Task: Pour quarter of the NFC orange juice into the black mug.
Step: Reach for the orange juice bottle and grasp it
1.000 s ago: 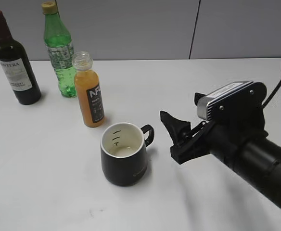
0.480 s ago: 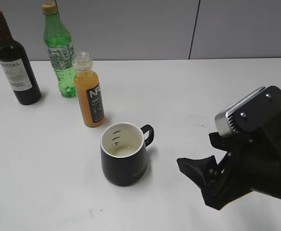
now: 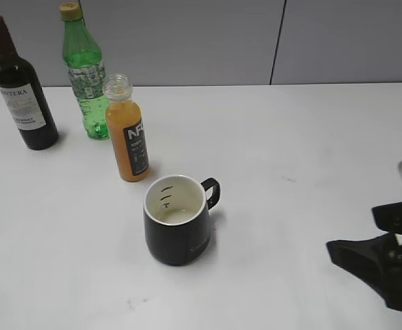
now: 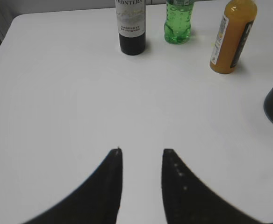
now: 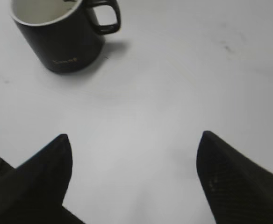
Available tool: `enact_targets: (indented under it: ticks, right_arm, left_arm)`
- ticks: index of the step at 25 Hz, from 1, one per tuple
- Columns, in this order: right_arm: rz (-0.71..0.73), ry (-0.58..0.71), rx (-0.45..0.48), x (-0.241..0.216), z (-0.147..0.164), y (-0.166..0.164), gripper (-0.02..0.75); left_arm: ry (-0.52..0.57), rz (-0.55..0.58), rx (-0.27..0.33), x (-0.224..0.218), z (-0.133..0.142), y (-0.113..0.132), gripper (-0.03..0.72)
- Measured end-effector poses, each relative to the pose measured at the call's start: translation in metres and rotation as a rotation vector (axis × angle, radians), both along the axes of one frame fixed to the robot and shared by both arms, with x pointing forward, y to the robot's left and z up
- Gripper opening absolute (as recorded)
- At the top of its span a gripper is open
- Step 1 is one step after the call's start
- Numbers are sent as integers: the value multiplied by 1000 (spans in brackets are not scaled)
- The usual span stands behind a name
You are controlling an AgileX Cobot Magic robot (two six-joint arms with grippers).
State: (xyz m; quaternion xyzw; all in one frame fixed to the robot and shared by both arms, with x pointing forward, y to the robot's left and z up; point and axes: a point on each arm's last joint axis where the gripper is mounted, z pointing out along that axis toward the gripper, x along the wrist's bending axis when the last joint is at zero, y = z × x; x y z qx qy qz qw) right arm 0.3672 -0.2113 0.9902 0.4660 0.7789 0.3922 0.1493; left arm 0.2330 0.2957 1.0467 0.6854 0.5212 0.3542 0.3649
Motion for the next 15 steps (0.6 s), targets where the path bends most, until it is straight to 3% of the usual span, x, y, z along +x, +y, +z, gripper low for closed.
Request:
enact_targets:
  ticks: [7,15]
  right_arm:
    - [-188,-4,-16,-26,25,-44,620]
    - [-364,-122,-29,-68,52,-71,606]
  left_arm:
    - [0,0,0,0,0,0,232]
    - [0,0,0,0,0,0,232]
